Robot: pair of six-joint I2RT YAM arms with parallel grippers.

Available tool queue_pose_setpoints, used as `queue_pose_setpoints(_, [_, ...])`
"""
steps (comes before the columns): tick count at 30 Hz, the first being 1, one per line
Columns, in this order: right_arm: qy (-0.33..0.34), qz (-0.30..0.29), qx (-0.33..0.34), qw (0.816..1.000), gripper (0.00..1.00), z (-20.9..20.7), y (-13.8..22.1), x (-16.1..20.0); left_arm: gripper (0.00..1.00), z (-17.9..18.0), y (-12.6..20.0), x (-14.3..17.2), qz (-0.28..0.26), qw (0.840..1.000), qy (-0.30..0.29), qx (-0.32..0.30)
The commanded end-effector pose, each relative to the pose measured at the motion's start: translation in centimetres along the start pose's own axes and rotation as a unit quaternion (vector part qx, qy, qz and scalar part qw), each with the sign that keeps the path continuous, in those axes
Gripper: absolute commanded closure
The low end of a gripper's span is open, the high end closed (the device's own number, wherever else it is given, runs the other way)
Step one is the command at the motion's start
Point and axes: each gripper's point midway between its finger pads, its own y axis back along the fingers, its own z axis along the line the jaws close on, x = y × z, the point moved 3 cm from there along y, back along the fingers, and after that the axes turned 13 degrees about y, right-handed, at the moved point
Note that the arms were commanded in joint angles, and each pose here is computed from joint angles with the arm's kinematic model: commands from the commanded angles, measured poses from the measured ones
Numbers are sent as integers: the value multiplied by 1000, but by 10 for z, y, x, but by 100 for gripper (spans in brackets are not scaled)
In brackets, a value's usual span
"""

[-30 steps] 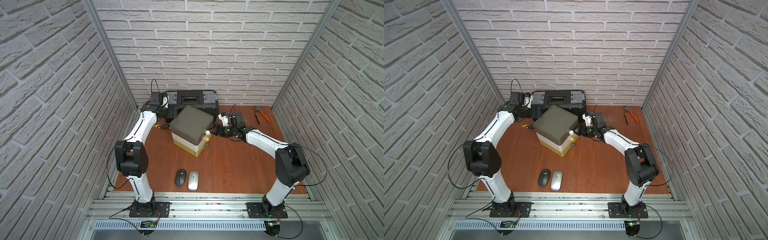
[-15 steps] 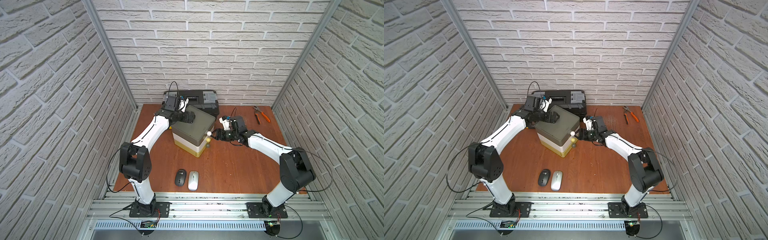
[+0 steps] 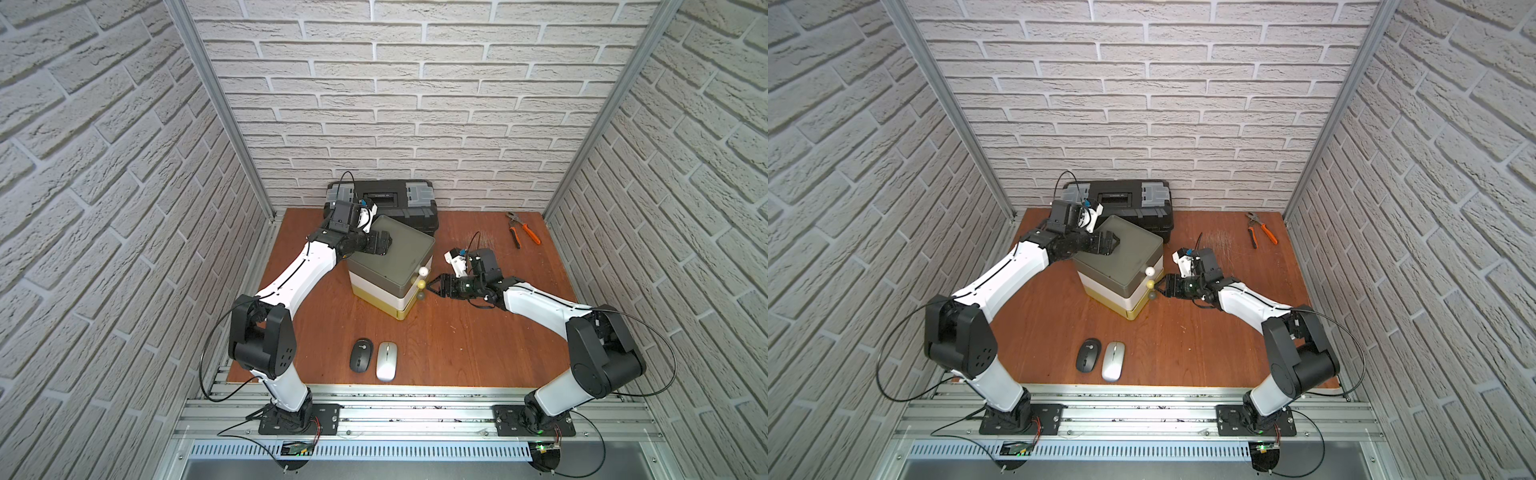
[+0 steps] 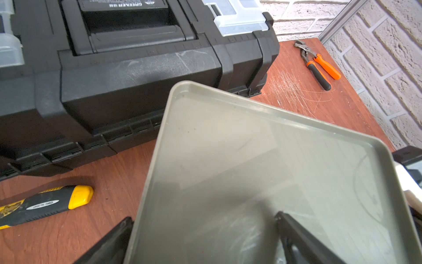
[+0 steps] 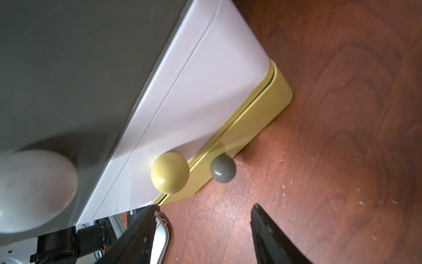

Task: Take the mice out of the drawer
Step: Open the drawer in the storage box.

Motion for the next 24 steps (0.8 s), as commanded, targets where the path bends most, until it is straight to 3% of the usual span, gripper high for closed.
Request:
queue_pose_setpoints(1, [22,-40,-44,998,35,13,0,-17,2,-4,-9,32,60,998,7,1])
queue_pose_setpoints(8, [10,-54,-81,995,41,15,-8,-18,2,-1,-12,33,63,998,3,-5])
queue_pose_setpoints(24, [-17,-57,-121,991,76,11,-27,-13,2,2,-14,35,70,997,-4,-13])
